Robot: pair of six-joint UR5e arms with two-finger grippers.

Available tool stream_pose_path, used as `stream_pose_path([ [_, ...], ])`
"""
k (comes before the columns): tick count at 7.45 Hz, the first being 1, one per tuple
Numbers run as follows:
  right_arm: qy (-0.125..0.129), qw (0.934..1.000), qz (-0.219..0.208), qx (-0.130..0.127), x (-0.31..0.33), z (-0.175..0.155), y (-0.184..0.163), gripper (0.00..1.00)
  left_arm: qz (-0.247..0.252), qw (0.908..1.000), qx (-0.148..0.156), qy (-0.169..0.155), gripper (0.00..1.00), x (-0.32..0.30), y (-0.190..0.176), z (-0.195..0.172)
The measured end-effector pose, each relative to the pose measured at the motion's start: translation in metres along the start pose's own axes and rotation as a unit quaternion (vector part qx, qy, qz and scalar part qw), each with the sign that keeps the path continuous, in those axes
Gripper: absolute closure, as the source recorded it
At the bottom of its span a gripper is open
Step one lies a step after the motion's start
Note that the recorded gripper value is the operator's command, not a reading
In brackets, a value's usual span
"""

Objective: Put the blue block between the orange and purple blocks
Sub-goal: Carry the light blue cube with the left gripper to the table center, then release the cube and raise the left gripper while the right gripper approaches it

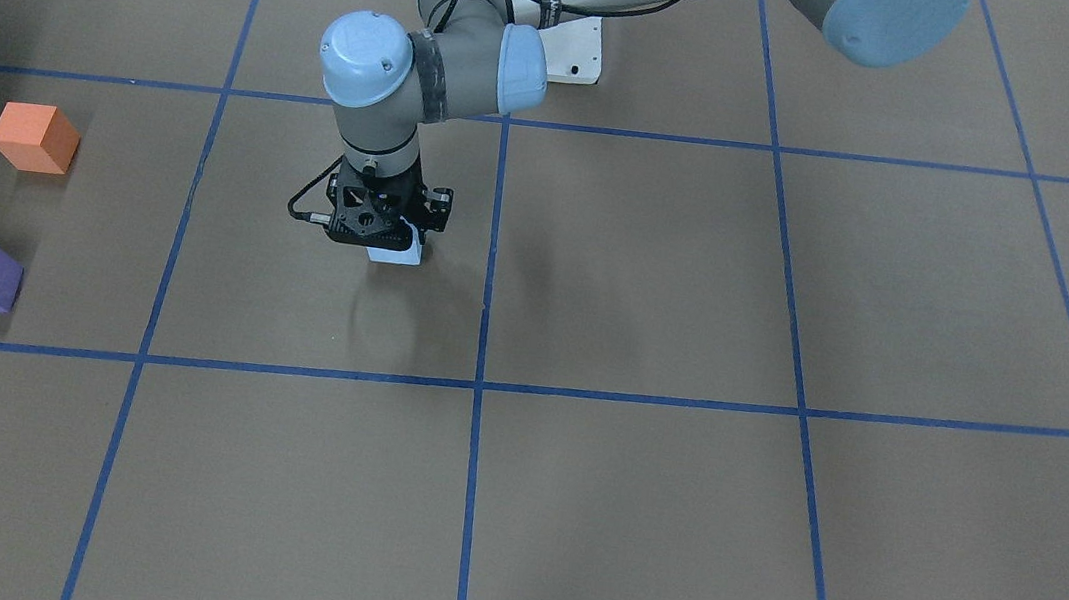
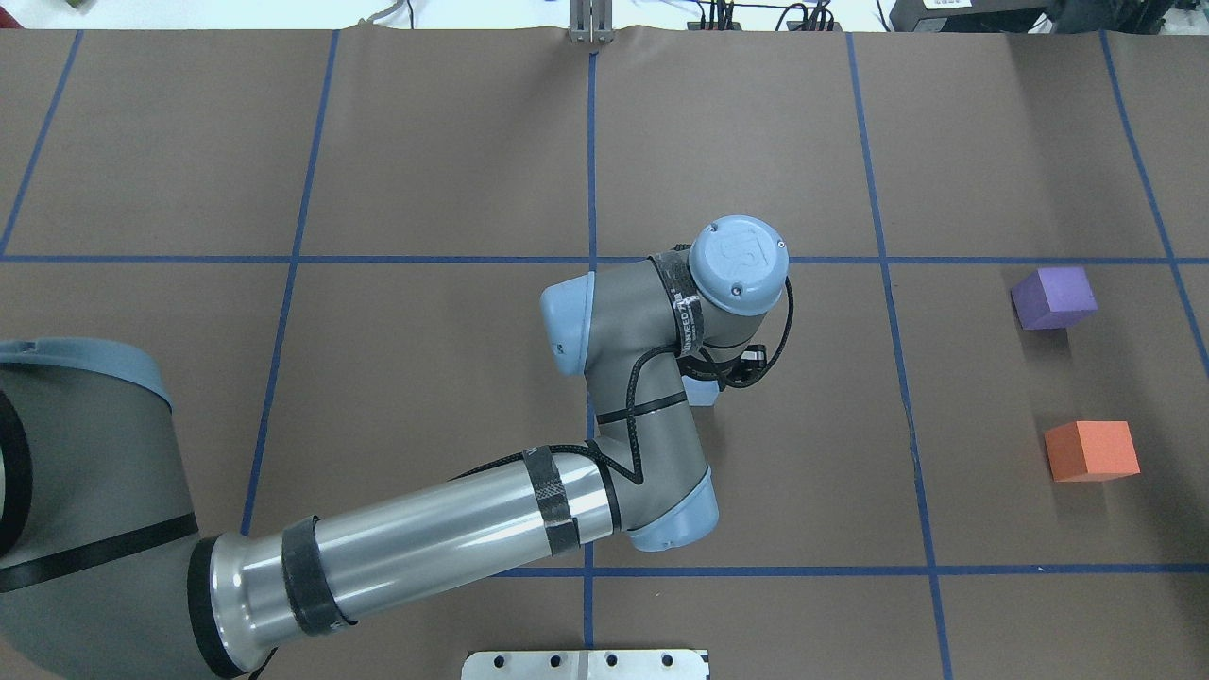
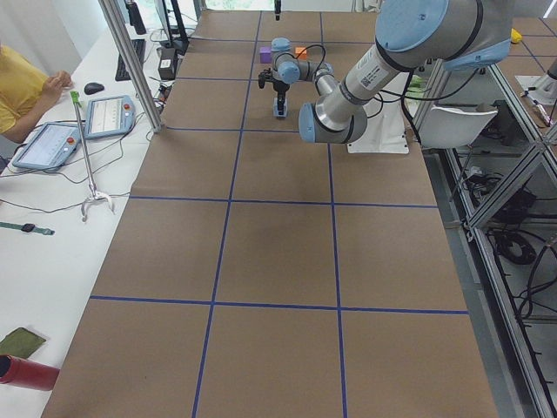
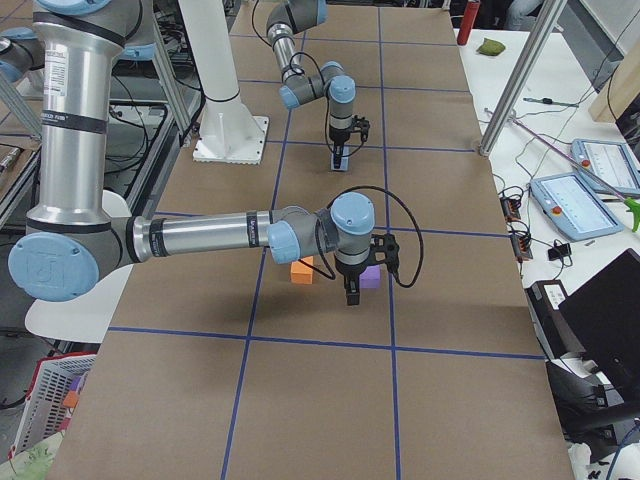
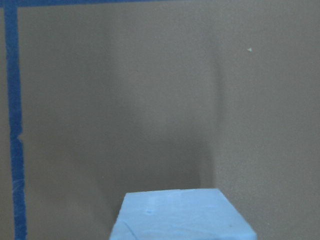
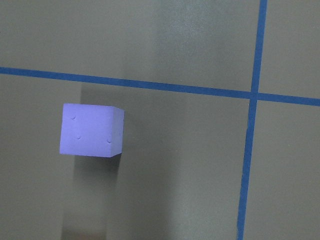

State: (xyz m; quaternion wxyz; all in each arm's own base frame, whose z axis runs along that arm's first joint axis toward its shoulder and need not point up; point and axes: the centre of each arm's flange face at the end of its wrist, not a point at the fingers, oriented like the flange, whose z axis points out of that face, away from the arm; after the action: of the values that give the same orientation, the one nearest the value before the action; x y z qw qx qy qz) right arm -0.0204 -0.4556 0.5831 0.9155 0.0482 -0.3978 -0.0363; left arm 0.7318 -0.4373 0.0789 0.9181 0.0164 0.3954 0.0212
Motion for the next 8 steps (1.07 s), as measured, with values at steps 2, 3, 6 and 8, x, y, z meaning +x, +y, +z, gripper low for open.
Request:
stream_pose_path([
  [2,0.0,1.0,-0.001,0.001,-0.001,-0.001,-0.001,0.0,-0.007,0.9999,0.013,0.0,0.0,0.0,-0.001,-0.004],
  [3,0.0,1.0,-0.004,0.005,-0.005,-0.003,-0.005,0.0,-0.01,0.9997,0.022,0.005,0.0,0.001,-0.003,-0.012],
  [6,-0.01,0.9995,-0.028,0.011,-0.029,-0.007,-0.024,0.0,-0.022,0.9981,0.049,0.028,0.0,-0.041,-0.01,-0.077],
  [8,-0.038,0.9988,-0.03,0.001,-0.087,0.001,-0.039,0.0,-0.03,0.9972,0.062,0.03,0.0,-0.125,0.01,-0.12],
])
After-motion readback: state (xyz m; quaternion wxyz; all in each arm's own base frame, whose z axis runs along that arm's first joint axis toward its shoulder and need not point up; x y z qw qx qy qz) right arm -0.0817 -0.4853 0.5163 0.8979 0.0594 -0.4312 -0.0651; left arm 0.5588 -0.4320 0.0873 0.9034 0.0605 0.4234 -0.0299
